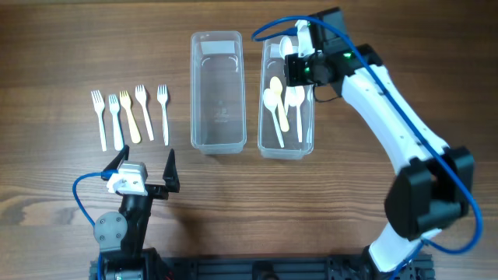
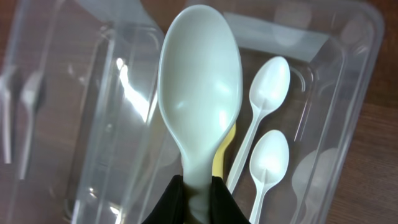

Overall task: Pack container
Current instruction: 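Carry the last white spoon into the right container and release, then lift the right gripper away to the right side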

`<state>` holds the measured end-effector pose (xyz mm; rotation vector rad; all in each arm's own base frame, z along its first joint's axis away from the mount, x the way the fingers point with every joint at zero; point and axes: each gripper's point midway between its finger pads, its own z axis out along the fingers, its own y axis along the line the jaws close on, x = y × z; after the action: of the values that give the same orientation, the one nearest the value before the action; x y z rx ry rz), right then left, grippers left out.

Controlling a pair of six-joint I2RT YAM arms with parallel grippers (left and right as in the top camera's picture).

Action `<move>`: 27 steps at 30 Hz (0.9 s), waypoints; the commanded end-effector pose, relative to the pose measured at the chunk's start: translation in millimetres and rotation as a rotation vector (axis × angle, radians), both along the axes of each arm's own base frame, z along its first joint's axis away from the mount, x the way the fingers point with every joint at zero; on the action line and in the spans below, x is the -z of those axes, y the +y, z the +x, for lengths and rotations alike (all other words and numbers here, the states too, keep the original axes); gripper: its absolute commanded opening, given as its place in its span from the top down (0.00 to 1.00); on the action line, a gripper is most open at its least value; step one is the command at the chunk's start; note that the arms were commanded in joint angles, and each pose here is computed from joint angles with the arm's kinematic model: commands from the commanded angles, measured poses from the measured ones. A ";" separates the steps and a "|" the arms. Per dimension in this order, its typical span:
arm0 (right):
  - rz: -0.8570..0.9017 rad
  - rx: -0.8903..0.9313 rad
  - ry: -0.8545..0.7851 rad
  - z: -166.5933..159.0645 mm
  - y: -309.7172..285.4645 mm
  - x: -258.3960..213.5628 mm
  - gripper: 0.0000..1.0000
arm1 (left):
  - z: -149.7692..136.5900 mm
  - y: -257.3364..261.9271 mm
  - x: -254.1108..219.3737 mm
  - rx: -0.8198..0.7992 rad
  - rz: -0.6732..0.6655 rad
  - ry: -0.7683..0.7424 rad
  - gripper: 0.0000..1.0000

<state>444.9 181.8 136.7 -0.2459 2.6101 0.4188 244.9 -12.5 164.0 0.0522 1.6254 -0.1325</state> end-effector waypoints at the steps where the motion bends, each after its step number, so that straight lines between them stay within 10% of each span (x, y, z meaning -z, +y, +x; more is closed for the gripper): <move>1: -0.021 0.027 0.027 4.3 -0.8 18.2 0.96 | 0.1 -0.9 2.6 0.004 0.022 -0.002 0.00; 5: -0.018 0.026 0.019 6.0 0.0 17.5 0.95 | 0.1 -0.9 2.6 0.004 0.023 -0.002 0.00; 8: -0.020 0.026 0.025 4.8 -0.4 18.3 0.51 | 0.1 -0.9 2.6 0.004 0.022 -0.002 0.00; 10: -0.025 0.008 0.012 5.0 -0.3 15.1 0.39 | 0.1 -0.9 2.6 0.004 0.022 -0.002 0.00; 18: -0.036 0.122 -0.162 14.3 -49.3 -76.2 0.33 | 0.1 -0.9 2.6 0.004 0.022 -0.002 0.00; 27: -0.158 0.463 -0.244 -10.4 -243.4 -140.2 0.19 | 0.1 -0.9 2.6 0.004 0.022 -0.002 0.00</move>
<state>444.4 -20.6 280.4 0.2182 2.3361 0.1210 244.9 -12.5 164.0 0.0522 1.6254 -0.1325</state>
